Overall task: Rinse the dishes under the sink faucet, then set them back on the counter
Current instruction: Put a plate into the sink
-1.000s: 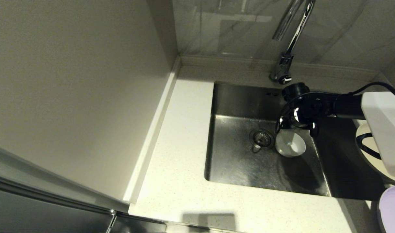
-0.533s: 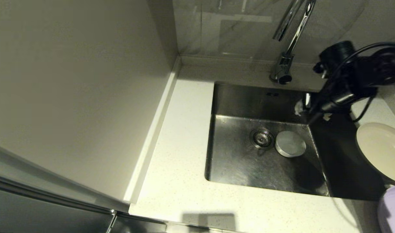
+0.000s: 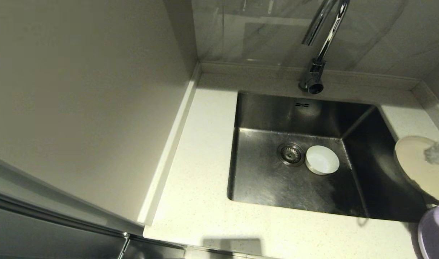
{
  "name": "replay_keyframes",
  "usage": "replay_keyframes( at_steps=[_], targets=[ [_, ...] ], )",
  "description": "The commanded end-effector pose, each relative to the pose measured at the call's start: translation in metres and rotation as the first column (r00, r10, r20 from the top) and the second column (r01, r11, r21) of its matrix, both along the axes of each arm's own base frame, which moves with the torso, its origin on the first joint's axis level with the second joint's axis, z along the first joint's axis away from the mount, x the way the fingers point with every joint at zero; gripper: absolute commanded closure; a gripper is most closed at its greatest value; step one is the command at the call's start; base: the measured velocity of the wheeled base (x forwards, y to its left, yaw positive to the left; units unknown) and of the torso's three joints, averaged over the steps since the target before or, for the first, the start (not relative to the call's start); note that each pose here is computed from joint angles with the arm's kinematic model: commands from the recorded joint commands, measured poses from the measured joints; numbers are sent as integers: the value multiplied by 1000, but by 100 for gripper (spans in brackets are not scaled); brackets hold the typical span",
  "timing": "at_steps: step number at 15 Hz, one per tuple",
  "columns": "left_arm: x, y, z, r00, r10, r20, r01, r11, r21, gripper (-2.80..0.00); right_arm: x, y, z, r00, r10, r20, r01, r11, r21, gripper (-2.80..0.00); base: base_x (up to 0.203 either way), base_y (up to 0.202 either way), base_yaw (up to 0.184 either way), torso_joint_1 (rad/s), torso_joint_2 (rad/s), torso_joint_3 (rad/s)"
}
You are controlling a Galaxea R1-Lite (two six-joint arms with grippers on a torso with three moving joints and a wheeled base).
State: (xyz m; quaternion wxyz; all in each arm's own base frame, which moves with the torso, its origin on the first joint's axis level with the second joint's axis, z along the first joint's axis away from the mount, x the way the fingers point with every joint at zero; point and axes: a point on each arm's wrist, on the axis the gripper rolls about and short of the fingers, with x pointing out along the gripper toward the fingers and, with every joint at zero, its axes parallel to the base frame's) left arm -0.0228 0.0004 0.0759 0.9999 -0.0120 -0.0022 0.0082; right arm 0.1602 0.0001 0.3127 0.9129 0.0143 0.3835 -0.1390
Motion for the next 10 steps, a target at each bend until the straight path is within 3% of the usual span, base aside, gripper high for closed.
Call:
replay_keyframes(
  at_steps=[1, 4, 10],
  targets=[
    [0, 0, 0, 1000, 0, 2, 0, 1000, -1, 0, -41, -5, -2, 998, -21, -54, 20, 1000, -9, -280, 0, 0, 0, 0, 0, 0],
    [0, 0, 0, 1000, 0, 2, 0, 1000, -1, 0, -31, -5, -6, 995, 10, -96, -13, 999, -34, -280, 0, 0, 0, 0, 0, 0],
    [0, 0, 0, 1000, 0, 2, 0, 1000, -1, 0, 13, -7, -23, 988, 12, -157, -14, 1000, -11, -280, 0, 0, 0, 0, 0, 0]
  ],
)
